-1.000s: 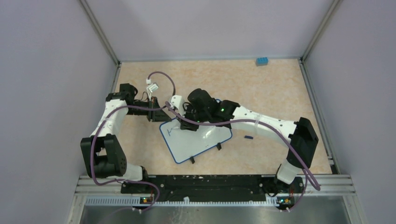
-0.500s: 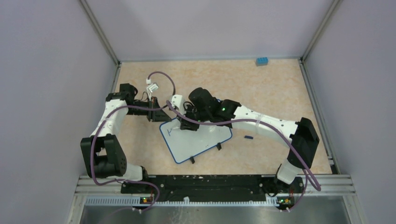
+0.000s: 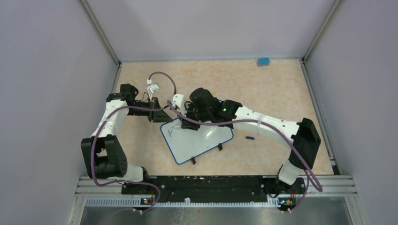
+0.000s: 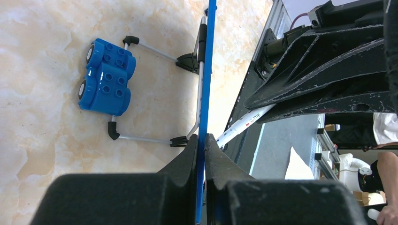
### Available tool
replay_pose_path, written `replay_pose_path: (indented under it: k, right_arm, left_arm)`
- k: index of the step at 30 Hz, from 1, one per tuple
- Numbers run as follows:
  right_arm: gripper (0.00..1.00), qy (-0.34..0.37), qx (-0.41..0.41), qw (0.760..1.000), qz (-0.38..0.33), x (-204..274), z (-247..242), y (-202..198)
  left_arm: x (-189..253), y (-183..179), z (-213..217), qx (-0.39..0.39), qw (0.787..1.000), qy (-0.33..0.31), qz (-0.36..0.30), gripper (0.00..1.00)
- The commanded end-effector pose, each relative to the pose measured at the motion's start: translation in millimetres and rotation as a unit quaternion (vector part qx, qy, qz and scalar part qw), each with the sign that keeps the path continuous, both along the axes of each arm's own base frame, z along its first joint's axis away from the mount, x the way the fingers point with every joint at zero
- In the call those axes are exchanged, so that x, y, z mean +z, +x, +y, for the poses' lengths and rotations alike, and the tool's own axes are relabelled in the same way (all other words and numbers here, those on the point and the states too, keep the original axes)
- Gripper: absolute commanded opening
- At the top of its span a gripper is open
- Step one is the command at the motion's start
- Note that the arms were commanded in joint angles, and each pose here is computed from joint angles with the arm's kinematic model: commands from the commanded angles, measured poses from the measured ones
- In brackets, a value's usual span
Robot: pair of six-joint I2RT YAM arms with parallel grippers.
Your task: Write a sentence on the whiteboard
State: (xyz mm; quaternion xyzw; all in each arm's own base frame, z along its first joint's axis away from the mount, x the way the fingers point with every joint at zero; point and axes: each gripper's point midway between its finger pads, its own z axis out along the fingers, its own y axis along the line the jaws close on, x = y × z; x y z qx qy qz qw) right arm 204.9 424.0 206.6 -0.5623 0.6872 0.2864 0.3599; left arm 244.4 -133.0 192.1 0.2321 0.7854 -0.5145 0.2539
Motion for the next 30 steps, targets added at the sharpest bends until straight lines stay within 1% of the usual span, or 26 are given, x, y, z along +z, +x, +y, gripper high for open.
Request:
replay_pose_path:
  k: [1,22,25,30]
  right_arm:
    - [0.0,0.033,-0.003,0.999,-0.018,23,9,7]
    - [0.0,0.001,0.029,1.0,0.001,-10,-2,-19]
    - [0.0,0.006,0.031,1.0,0.0,-4,-1,-20]
    - [0.0,0.041,0.031,0.999,-0.006,30,-3,-17]
  left_arm:
    - [1,-5,-2,-0.004,1.0,-0.002,-0.004,0.0]
    - [1,-5,-2,-0.002,1.0,0.0,-0.006,0.0]
    - [1,-5,-2,-0.001,1.0,0.001,-0.005,0.0]
    - [1,-5,-2,-0.002,1.0,0.001,-0.006,0.0]
